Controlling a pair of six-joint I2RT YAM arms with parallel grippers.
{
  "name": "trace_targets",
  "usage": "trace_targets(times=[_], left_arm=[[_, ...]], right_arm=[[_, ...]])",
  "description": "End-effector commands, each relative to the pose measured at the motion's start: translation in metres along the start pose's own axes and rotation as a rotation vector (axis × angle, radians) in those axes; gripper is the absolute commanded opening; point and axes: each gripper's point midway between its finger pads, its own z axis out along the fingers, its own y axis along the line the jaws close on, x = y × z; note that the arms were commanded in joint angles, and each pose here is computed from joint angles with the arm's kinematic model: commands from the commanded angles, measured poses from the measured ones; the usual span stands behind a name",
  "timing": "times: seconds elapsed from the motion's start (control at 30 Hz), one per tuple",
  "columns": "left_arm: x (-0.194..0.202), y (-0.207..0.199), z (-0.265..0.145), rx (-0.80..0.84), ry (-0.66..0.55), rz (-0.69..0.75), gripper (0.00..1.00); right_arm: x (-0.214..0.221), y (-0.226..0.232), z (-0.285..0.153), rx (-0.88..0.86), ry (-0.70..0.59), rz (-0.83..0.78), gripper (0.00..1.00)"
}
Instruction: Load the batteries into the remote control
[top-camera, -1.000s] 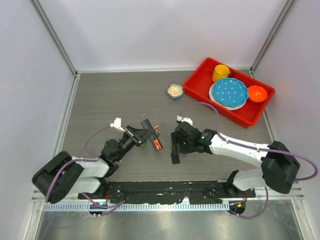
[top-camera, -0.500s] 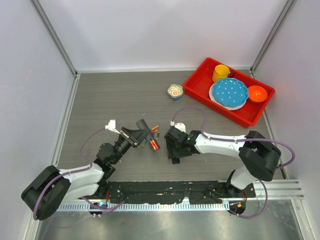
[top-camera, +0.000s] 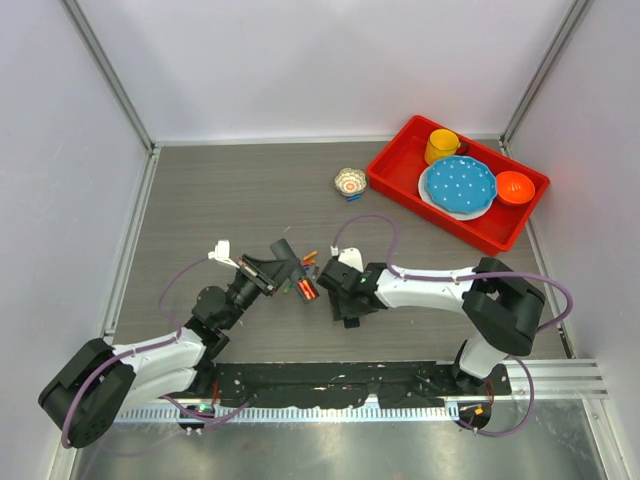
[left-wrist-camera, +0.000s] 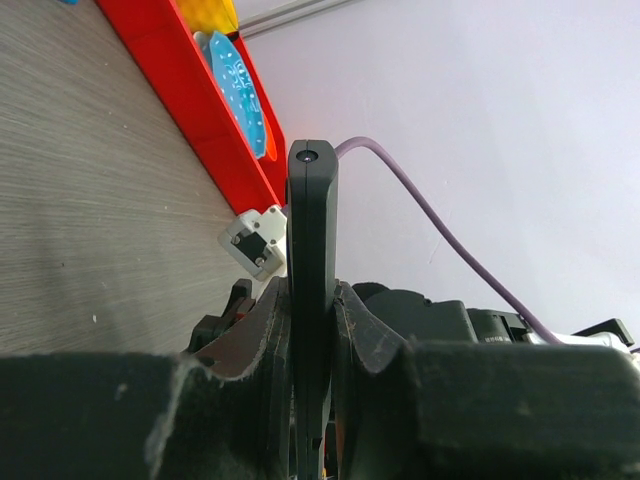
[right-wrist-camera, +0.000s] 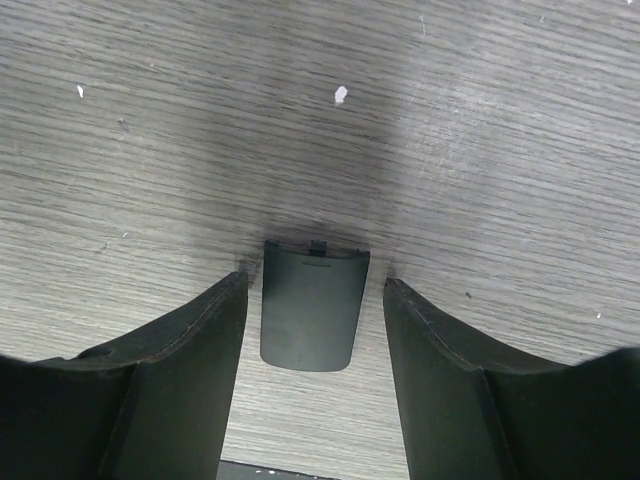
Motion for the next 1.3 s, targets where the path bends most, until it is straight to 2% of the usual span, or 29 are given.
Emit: trace_targets(times=[0.0, 0.4, 1.0, 1.17, 1.27], left_arm=[[-0.004, -0.004, -0.002, 0.021, -0.022, 0.007, 0.0], [-0.004, -0.004, -0.002, 0.021, -0.017, 0.006, 0.0], [-0.001, -0.003, 0.001, 0.012, -0.003, 0.0, 0.0], [0.0, -0.002, 0.001, 0.012, 0.0, -0.002, 0.0], [0.0, -0.002, 0.002, 0.011, 0.004, -0.001, 0.0]], right_arm=[[0.005, -0.005, 0.002, 0.067, 0.004, -0.044, 0.61], [0.024, -0.008, 0.007, 0.095, 0.046, -0.077, 0.56], [0.032, -0.015, -0.002, 0.075, 0.078, -0.138, 0.57], [0.042, -0.017, 0.002, 0.064, 0.108, -0.148, 0.53], [0.047, -0.017, 0.003, 0.052, 0.12, -0.148, 0.46]])
